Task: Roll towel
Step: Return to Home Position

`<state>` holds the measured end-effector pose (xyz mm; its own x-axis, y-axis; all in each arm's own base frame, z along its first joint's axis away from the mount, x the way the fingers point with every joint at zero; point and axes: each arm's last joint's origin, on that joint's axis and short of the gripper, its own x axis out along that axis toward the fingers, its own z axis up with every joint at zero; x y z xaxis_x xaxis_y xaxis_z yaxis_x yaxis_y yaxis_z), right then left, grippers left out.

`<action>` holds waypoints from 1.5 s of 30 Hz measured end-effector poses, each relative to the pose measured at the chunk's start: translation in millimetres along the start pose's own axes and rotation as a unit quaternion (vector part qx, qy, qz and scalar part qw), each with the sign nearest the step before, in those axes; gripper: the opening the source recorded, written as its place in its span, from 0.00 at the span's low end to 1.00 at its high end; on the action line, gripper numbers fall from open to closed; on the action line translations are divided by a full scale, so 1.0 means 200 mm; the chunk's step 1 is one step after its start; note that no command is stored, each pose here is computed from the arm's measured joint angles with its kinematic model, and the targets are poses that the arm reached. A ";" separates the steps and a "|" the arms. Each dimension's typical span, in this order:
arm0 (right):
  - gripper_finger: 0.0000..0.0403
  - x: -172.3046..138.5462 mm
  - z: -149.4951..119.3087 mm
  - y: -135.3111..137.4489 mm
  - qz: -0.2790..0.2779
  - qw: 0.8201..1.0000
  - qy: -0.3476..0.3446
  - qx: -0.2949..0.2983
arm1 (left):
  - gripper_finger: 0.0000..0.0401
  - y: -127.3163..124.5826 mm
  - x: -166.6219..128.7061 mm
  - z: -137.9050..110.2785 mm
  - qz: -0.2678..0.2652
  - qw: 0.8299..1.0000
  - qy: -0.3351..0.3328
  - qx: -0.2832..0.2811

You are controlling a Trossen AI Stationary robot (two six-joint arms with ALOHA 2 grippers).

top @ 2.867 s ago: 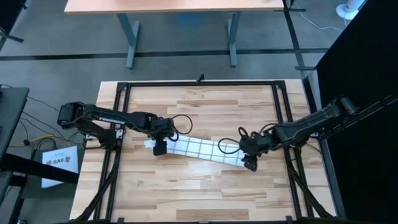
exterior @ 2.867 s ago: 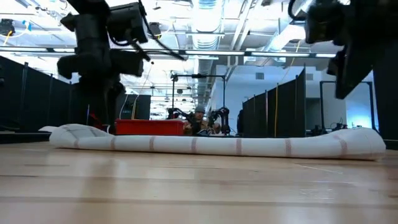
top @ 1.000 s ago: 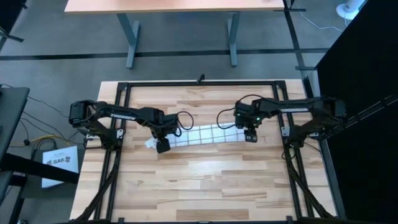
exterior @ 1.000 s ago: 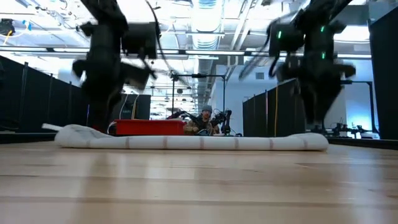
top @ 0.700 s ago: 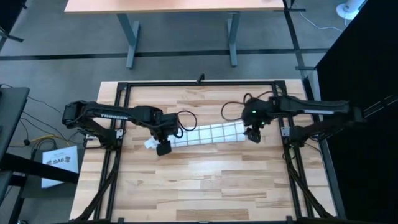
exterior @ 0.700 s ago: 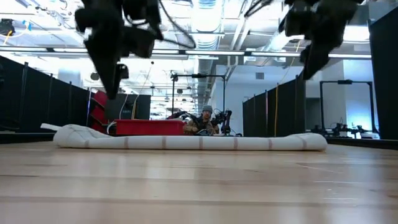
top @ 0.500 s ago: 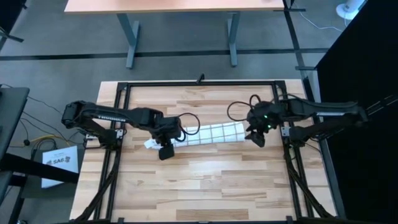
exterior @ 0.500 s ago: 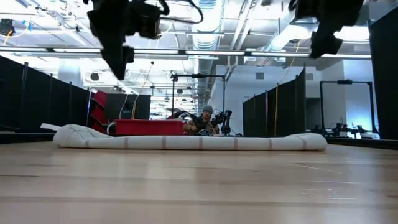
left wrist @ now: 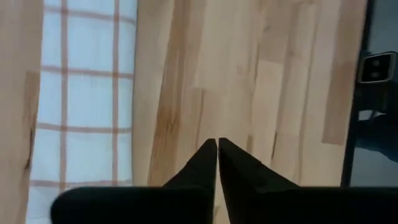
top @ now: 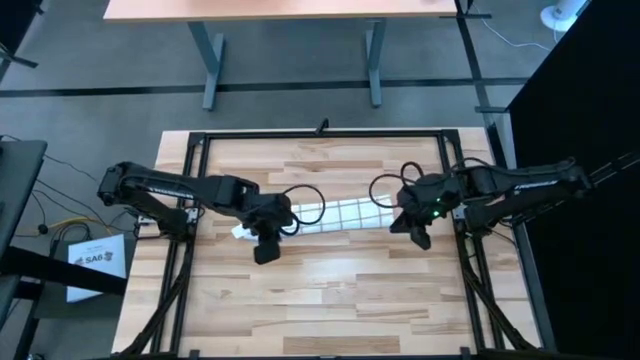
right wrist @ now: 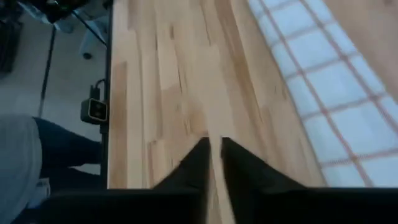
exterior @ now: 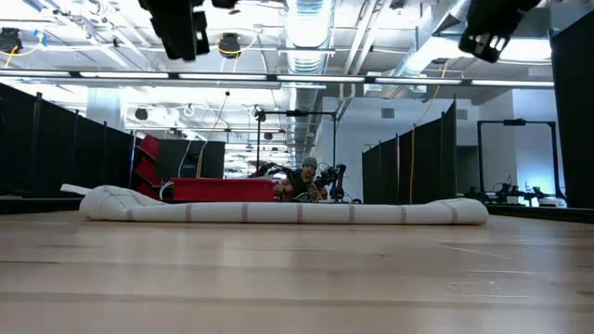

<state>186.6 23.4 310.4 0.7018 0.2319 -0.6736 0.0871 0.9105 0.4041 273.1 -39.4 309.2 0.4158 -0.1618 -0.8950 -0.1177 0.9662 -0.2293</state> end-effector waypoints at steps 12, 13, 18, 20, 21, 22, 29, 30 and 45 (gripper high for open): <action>0.00 -0.37 0.01 -0.03 0.010 0.975 -0.220 -0.036 | 0.00 0.05 -0.51 -0.29 -0.040 0.958 -0.282 0.032; 0.00 -0.40 -0.01 -0.04 0.004 0.971 -0.236 -0.034 | 0.00 0.06 -0.53 -0.34 -0.041 0.953 -0.299 0.029; 0.00 -0.55 -0.12 -0.06 -0.014 0.954 -0.299 -0.027 | 0.00 0.13 -0.58 -0.55 -0.040 0.937 -0.348 -0.005; 0.00 -0.60 -0.17 -0.06 -0.016 0.949 -0.312 -0.032 | 0.00 0.16 -0.59 -0.62 -0.035 0.937 -0.347 -0.014; 0.00 -0.62 -0.19 -0.07 -0.017 0.947 -0.317 -0.035 | 0.00 0.17 -0.59 -0.65 -0.042 0.935 -0.350 -0.041; 0.00 -0.64 -0.21 -0.07 -0.015 0.946 -0.323 -0.032 | 0.00 0.18 -0.59 -0.67 -0.050 0.932 -0.355 -0.059; 0.00 -0.75 -0.33 -0.06 0.010 0.931 -0.363 -0.045 | 0.00 0.17 -0.41 -0.69 -0.092 0.896 -0.429 0.069; 0.00 -0.77 -0.34 -0.06 0.012 0.928 -0.369 -0.050 | 0.00 0.17 -0.38 -0.69 -0.100 0.886 -0.447 0.074; 0.00 -0.46 -0.49 -0.20 0.045 0.861 -0.494 -0.109 | 0.00 0.22 -0.09 -0.80 -0.206 0.812 -0.541 0.071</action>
<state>50.2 -1.4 295.8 0.9672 -0.0026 0.2541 -0.0575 0.9718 0.2287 115.8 -25.3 253.4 0.9518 -0.2802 0.1250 0.3057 0.9008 -0.3084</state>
